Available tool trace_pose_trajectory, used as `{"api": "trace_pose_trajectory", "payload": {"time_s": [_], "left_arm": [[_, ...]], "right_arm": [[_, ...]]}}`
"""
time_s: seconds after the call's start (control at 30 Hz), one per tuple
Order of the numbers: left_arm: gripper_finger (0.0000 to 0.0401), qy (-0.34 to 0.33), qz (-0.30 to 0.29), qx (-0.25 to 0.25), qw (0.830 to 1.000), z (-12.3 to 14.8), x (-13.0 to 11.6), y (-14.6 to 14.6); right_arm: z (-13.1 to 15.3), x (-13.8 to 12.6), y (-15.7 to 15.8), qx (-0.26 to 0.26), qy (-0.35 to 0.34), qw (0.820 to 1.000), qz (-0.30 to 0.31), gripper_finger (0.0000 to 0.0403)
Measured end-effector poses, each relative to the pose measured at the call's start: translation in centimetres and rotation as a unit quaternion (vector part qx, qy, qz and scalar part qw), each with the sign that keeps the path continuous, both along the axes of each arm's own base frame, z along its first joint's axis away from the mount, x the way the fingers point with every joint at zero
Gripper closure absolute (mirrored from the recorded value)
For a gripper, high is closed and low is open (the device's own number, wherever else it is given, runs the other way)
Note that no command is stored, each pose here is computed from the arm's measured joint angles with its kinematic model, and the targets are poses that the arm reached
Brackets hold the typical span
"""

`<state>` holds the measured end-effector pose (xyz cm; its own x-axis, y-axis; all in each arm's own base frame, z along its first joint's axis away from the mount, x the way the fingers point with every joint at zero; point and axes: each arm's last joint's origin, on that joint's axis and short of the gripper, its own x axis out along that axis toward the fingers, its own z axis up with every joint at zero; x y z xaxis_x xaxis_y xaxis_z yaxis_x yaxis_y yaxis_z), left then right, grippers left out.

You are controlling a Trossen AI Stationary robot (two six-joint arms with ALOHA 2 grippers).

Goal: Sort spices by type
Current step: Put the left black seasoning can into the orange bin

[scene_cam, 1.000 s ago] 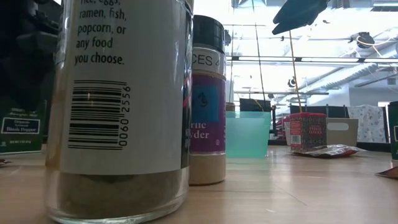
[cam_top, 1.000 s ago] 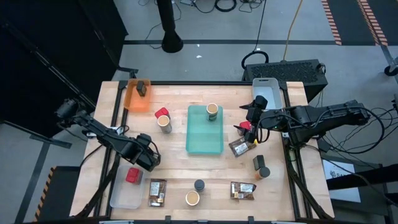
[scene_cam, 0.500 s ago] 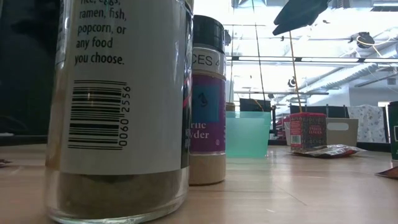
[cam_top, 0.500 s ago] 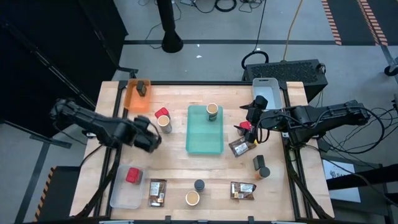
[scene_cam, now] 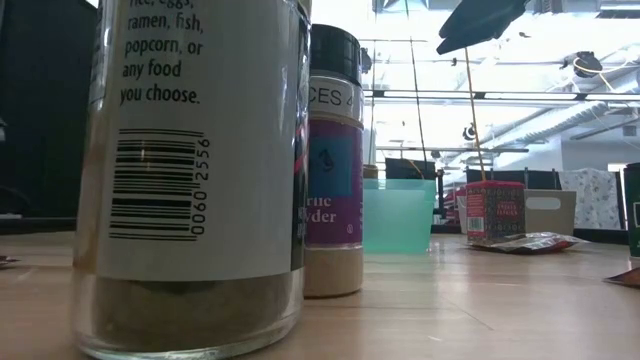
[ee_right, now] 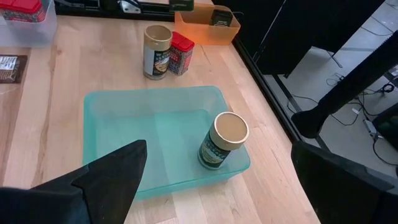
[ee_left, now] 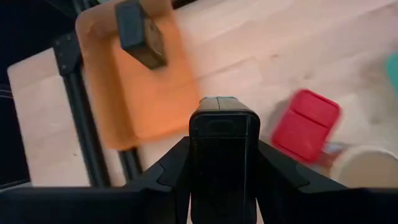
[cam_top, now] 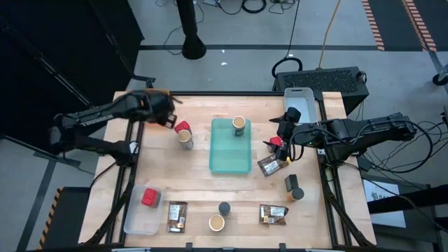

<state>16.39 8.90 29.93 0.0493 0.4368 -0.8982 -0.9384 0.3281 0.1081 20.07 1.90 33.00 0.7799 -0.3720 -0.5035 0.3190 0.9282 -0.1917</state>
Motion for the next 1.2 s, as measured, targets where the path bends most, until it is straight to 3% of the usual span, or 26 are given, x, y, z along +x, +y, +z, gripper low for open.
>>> {"api": "trace_pose_trajectory", "payload": {"time_s": [0.3, 0.43, 0.53, 0.7, 0.87, 1.2], "left_arm": [[0.0269, 0.043, 0.055, 0.001, 0.998, 0.0, -3.8, 5.4], [0.0269, 0.03, 0.079, 0.011, 0.996, 0.1, -4.9, 6.9], [0.0269, 0.001, 0.06, 0.007, 0.998, 0.1, -4.5, 7.3], [0.0269, -0.005, 0.077, 0.003, 0.997, -0.5, -4.3, 8.7], [0.0269, 0.003, 0.065, -0.088, 0.994, -2.5, -4.0, 9.7], [0.0269, 0.012, 0.064, -0.098, 0.993, -4.7, -3.0, 12.2]], "right_arm": [[0.0, 0.0, 0.0, 0.001, 0.0, 1.0, 0.0, 0.0018], [0.0, 0.0, 0.0, 0.001, 0.0, 1.0, -0.001, 0.0018], [0.0, 0.0, 0.0, -0.001, 0.0, 1.0, 0.001, 0.0018], [0.0, 0.0, 0.0, -0.001, 0.0, 1.0, 0.001, 0.0018], [0.0, 0.0, 0.0, -0.002, 0.001, 1.0, 0.001, 0.0018], [-0.1, -0.1, 0.0, -0.003, 0.01, 1.0, 0.001, 0.0018]]}}
